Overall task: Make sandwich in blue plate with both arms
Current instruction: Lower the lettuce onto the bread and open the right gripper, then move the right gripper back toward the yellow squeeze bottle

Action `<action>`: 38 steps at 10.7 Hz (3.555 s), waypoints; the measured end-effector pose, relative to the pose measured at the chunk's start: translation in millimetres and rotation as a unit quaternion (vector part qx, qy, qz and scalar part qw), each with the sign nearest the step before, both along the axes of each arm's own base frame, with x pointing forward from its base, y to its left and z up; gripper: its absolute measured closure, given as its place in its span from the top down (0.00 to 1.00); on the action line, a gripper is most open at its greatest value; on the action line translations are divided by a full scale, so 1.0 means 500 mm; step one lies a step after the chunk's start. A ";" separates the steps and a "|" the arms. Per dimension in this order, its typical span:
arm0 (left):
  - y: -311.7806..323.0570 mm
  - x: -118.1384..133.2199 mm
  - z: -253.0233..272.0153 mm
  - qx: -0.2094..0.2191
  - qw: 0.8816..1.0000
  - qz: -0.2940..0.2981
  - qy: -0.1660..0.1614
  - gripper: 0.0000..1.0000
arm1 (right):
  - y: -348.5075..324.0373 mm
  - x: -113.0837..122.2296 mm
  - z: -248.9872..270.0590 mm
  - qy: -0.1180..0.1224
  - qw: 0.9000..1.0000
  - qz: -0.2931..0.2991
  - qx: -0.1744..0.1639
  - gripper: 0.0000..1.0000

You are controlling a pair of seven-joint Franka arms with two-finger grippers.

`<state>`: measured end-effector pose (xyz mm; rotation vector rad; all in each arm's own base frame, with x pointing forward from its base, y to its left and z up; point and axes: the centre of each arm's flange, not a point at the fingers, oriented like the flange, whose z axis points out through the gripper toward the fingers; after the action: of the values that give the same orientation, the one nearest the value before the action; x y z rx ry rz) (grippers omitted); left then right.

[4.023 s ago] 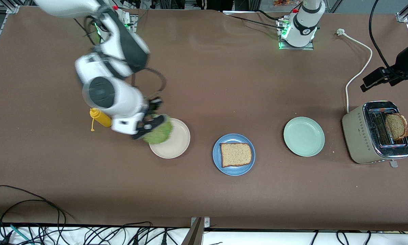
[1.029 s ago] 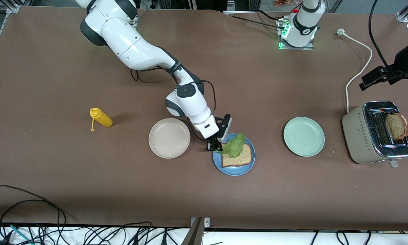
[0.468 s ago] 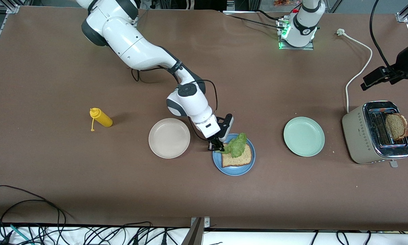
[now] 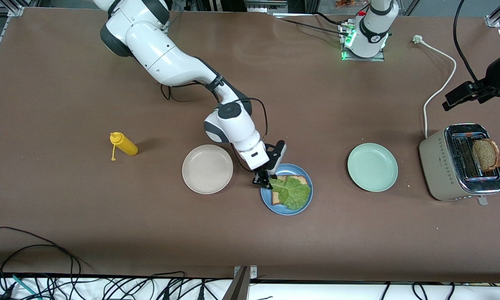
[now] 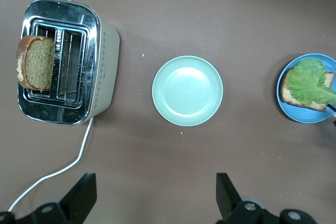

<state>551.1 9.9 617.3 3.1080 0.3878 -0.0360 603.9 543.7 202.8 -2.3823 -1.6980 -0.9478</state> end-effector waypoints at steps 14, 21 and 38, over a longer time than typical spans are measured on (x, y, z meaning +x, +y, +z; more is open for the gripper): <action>0.028 0.000 0.000 0.000 1.000 0.012 0.001 1.00 | -0.485 0.110 0.568 0.277 0.919 -0.244 -0.141 1.00; 0.028 -0.001 0.000 0.000 1.000 0.012 0.001 1.00 | -0.997 0.037 0.510 0.362 0.864 -0.315 -0.152 1.00; 0.031 -0.001 0.000 0.000 1.000 0.014 0.002 1.00 | -1.348 -0.099 -0.040 0.215 0.925 0.195 0.246 1.00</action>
<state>550.7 25.6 617.1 3.1024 0.4301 -0.0406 554.3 -130.4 182.7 -1.6862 -1.4637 -0.6263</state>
